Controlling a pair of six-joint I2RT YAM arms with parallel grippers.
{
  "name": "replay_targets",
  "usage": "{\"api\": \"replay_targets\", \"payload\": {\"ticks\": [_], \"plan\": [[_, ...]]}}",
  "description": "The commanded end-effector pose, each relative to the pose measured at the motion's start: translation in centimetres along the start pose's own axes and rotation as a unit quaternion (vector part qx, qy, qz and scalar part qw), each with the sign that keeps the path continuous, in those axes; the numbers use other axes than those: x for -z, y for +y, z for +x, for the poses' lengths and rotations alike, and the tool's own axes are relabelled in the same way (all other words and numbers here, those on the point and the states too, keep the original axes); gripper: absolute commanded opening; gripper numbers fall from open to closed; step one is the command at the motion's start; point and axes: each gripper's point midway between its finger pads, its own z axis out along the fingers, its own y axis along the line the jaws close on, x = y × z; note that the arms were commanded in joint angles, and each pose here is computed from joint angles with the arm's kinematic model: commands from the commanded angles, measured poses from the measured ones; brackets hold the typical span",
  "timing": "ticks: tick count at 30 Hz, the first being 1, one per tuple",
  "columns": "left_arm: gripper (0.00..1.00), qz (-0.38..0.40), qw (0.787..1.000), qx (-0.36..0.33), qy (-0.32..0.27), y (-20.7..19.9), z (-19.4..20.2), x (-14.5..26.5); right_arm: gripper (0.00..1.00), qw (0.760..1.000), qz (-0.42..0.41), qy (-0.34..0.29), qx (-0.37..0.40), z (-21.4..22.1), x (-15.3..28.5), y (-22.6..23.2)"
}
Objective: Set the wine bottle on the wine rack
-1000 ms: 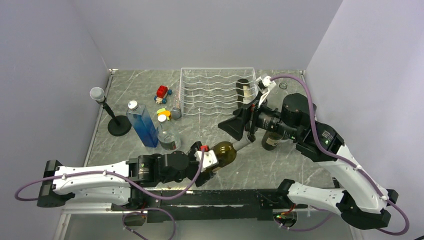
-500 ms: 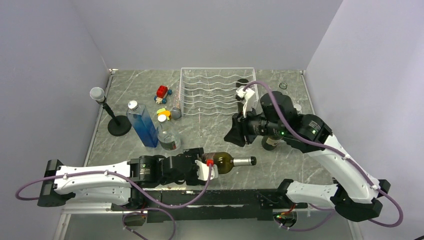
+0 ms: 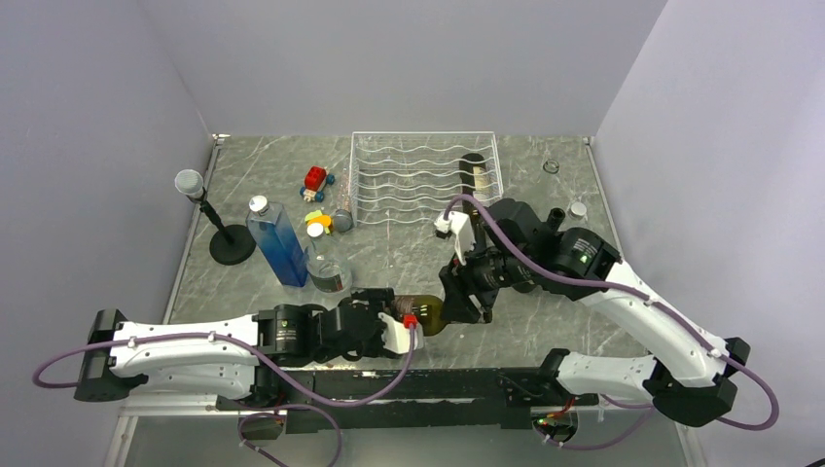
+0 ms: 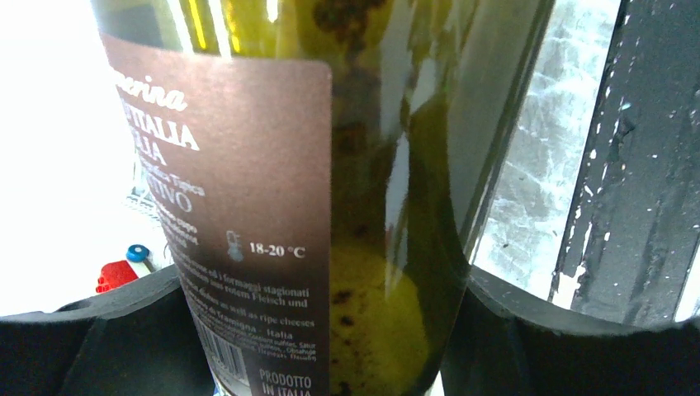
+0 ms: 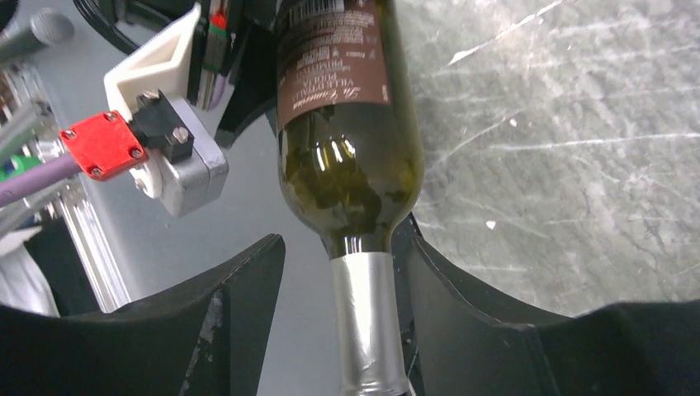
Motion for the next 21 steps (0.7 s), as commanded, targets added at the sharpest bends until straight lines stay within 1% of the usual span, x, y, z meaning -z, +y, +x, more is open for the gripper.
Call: {"api": "replay_targets", "payload": {"ticks": [1,7,13,17,19,21], "plan": [[0.01,-0.043,0.999,0.003,-0.033,1.8,-2.1,0.3,0.61,0.999,-0.018,0.044,0.020,2.1,-0.8,0.3],[0.01,-0.040,0.998,-0.001,-0.047,1.8,-2.7,0.5,0.62,0.997,-0.011,0.077,0.023,3.1,-2.3,-0.3],[0.01,-0.041,0.998,-0.004,-0.037,1.8,-2.6,0.3,0.64,0.994,-0.018,0.105,0.026,3.8,-3.7,-0.2],[0.01,-0.044,0.998,-0.005,-0.033,1.8,-2.5,0.3,0.64,0.992,-0.020,0.118,0.029,4.1,-4.5,0.0],[0.01,-0.046,0.998,-0.004,-0.033,1.9,-2.6,0.3,0.61,0.992,-0.025,0.124,0.028,4.4,-4.8,0.1],[0.01,-0.045,0.998,-0.003,-0.033,1.9,-2.5,0.3,0.56,0.990,-0.029,0.133,0.027,4.9,-5.1,0.3]]}}
